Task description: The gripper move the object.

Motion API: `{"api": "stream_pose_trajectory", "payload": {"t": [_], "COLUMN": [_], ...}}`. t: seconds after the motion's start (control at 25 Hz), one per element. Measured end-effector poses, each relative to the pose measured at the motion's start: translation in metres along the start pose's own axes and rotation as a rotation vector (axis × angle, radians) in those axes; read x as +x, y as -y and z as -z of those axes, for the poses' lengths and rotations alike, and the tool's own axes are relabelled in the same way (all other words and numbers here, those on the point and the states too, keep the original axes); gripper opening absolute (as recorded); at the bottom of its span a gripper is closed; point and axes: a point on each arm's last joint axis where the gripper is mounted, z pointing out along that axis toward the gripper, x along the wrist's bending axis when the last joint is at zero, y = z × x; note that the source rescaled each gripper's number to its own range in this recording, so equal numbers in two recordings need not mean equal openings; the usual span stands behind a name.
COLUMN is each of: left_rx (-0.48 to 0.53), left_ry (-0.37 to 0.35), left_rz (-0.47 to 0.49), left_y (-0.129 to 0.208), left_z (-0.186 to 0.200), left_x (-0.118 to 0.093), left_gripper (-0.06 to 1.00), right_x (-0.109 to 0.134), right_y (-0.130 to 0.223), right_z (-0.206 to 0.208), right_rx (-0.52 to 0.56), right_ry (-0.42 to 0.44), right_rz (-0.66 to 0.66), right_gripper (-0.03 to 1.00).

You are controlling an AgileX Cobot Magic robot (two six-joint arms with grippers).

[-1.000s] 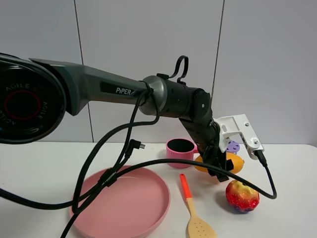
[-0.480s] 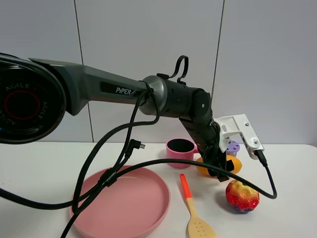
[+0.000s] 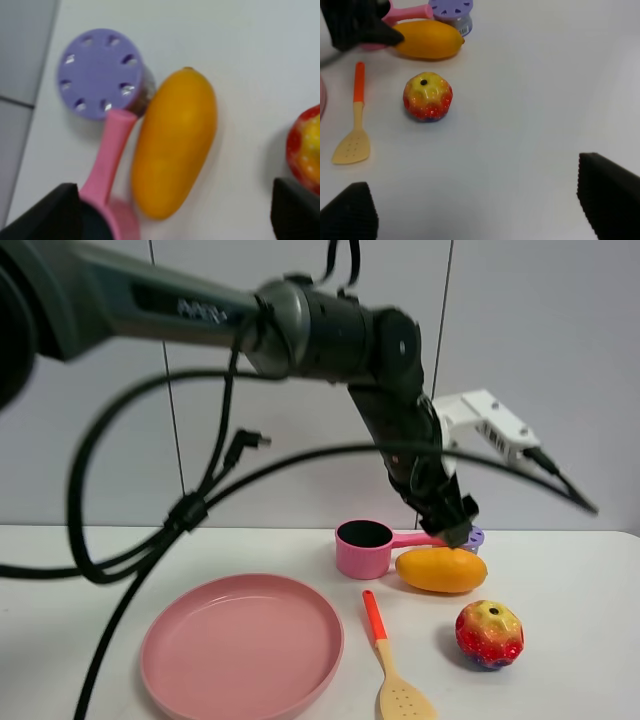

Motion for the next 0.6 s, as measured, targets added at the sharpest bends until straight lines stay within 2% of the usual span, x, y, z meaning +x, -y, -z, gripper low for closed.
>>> {"api": "stream_pose_trajectory", "payload": {"t": [0.16,0.36,0.44,0.6], "left_rx": [0.061,0.176,0.161,0.071], "left_ry": [-0.045,-0.136,-0.182,-0.259], "left_rz": [0.144,0.321,0.401,0.584], "left_y": [-0.009,0.005,0.012,0.035], "left_z": [0.070,0.160,0.194,0.264], "left_x": [0.023,0.056,0.072,0.099], "left_gripper": [0.68,0.70,0.70,0.70], "right_x": [0.000,0.000,0.000,0.000], "right_y": [0.000,0.000,0.000,0.000], "right_z": [0.000,0.000,0.000,0.000], "right_rx": [0.000,0.000,0.000,0.000], "right_ry": [0.000,0.000,-0.001,-0.001], "right_rz": [0.000,0.000,0.000,0.000], "right_gripper": [1.00,1.00,1.00,1.00]}}
